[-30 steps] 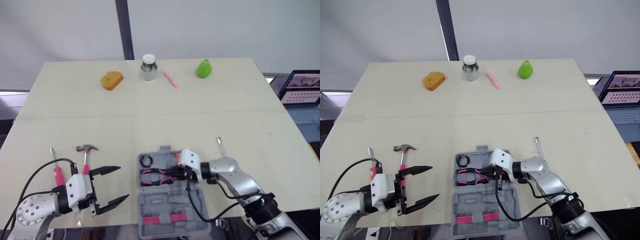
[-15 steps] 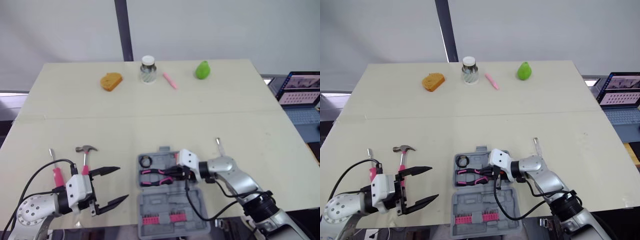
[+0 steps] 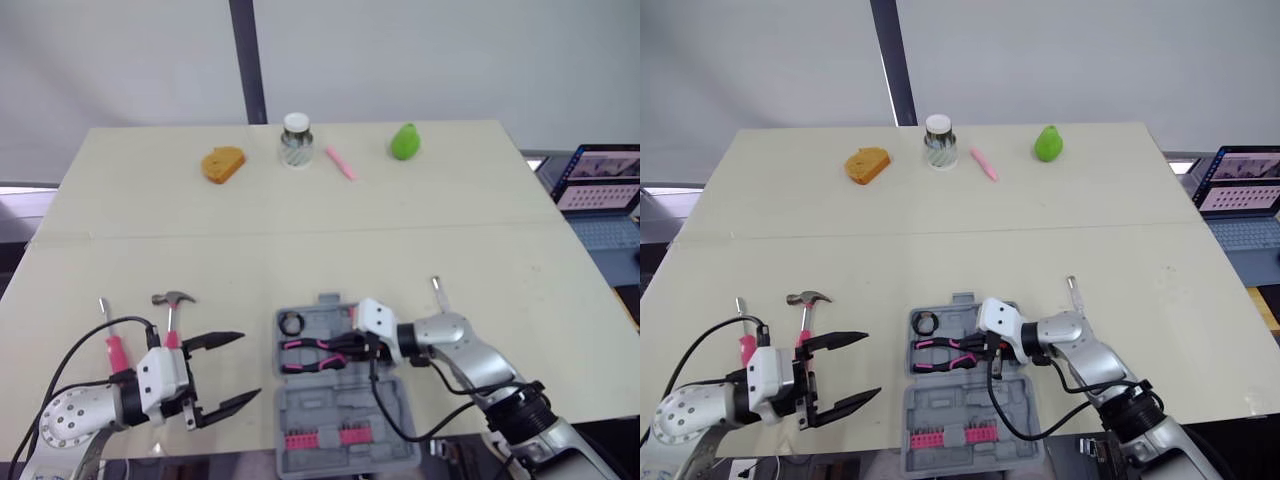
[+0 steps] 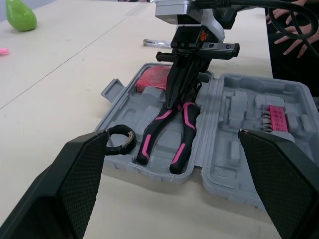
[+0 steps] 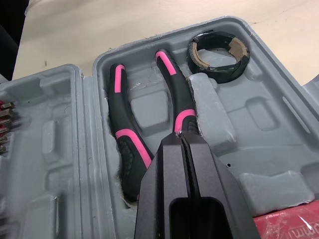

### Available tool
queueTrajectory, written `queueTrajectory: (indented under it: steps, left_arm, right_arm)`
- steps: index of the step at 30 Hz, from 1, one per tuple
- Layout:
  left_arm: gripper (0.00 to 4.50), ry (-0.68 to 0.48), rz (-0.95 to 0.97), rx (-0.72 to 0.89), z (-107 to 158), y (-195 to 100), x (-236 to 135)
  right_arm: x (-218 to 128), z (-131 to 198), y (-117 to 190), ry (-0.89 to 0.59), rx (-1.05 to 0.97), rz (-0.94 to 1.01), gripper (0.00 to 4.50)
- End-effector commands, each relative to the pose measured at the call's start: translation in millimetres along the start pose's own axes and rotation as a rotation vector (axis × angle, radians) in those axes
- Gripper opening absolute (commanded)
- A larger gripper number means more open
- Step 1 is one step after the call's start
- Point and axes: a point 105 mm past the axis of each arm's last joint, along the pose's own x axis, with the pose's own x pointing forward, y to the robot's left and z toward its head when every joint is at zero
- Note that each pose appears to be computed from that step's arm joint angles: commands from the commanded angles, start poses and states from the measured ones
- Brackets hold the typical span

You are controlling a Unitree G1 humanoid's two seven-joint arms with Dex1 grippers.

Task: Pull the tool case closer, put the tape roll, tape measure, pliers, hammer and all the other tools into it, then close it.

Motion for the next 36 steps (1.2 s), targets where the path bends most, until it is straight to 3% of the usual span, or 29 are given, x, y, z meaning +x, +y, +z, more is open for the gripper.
queueTrajectory:
  steps: [1,11,24,30,36]
  left_arm:
    - [4.5,-0.007,0.0,0.017,2,-2,1]
    - [4.5,-0.018,-0.001,0.017,2,-3,5]
    - [4.5,-0.048,-0.007,0.008,2,-2,14]
    - [4.5,-0.066,-0.013,-0.001,2,-2,20]
    - [4.5,-0.081,0.002,-0.027,2,5,21]
  right_arm:
    - [1,-62,11,0.221,0.153,-0.007,0.04]
    - [2,-55,9,0.187,0.139,-0.02,0.04]
    - [-19,23,-7,-0.032,0.011,-0.094,0.04]
    - [-53,54,-3,-0.099,-0.016,-0.125,0.04]
    - [-99,48,-6,-0.068,0.033,-0.239,0.04]
